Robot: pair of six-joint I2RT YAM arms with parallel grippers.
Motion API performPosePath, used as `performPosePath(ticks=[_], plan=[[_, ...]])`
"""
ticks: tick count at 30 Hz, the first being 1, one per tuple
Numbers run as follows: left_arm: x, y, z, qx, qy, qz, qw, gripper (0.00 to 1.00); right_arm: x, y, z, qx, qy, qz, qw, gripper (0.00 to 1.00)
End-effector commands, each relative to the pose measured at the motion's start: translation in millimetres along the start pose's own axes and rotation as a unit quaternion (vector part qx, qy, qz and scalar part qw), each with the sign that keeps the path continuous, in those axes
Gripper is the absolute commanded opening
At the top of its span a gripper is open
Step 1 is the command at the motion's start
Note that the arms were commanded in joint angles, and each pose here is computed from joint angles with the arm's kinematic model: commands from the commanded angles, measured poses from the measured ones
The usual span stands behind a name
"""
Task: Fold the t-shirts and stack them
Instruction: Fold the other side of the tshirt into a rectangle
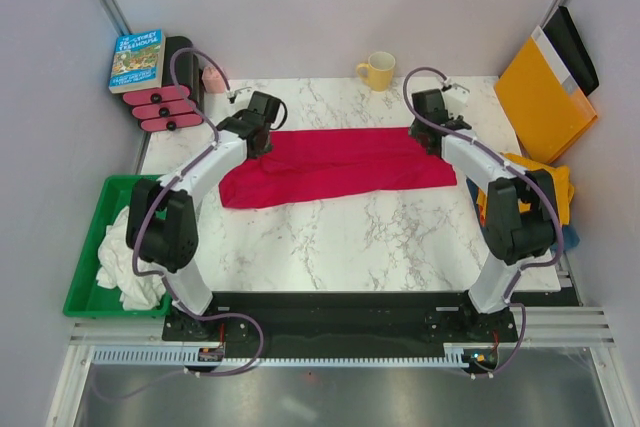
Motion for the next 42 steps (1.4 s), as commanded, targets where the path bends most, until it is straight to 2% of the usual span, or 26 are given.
performPosePath(ticks=[1,2,3,4,5,6,13,21,33,42], plan=[[-17.0,0.3,-15.0,-0.023,0.006,-0.027,0.999,0.31,-5.2,-18.4,-40.8,-0.017,0.038,-0.014,0.999,0.36],[-16.9,0.2,-21.5,-0.021,0.013,-0.028,0.999,0.22,-4.6,-20.7,-46.9,-0.019,0.046,-0.014,0.999,0.26],[-16.4,-0.9,-28.0,-0.021,0.024,-0.034,0.999,0.17,-3.1,-22.9,-52.9,-0.023,0.053,-0.017,0.998,0.18],[-13.0,0.4,-38.0,-0.021,0.038,-0.031,0.999,0.11,-1.6,-26.3,-60.3,-0.027,0.062,-0.02,0.998,0.06],[-10.7,0.5,-42.3,-0.022,0.045,-0.032,0.998,0.05,0.3,-26.7,-62.7,-0.028,0.065,-0.02,0.997,0.03],[-7.4,-0.6,-49.2,-0.022,0.058,-0.033,0.998,0.04,3.7,-27.2,-68.5,-0.033,0.072,-0.023,0.997,0.0],[14.4,-7.5,-77.9,-0.014,0.114,-0.022,0.993,0.02,19.2,-21.0,-73.8,-0.041,0.079,-0.031,0.996,0.0],[26.9,-2.3,-116.5,-0.017,0.208,0.034,0.977,0.02,13.4,-35.5,-110.4,-0.039,0.147,-0.04,0.988,0.0],[-5.2,39.6,-145.4,-0.026,0.23,0.051,0.971,0.02,-35.1,-67.8,-126.7,-0.036,0.185,-0.043,0.981,0.0],[-24.2,64.8,-143.6,-0.02,0.217,0.069,0.973,0.03,-60.7,-94.4,-142.4,-0.039,0.206,-0.047,0.977,0.01]])
Point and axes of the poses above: each gripper's point midway between its finger pads, its own x axis out along the fingers, its own y axis along the line the jaws close on, z = x × y, the point moved 6 cm from there along -x, back along the fingers, and after that the axes turned 2 degrees about -x, right-handed, at the moved point
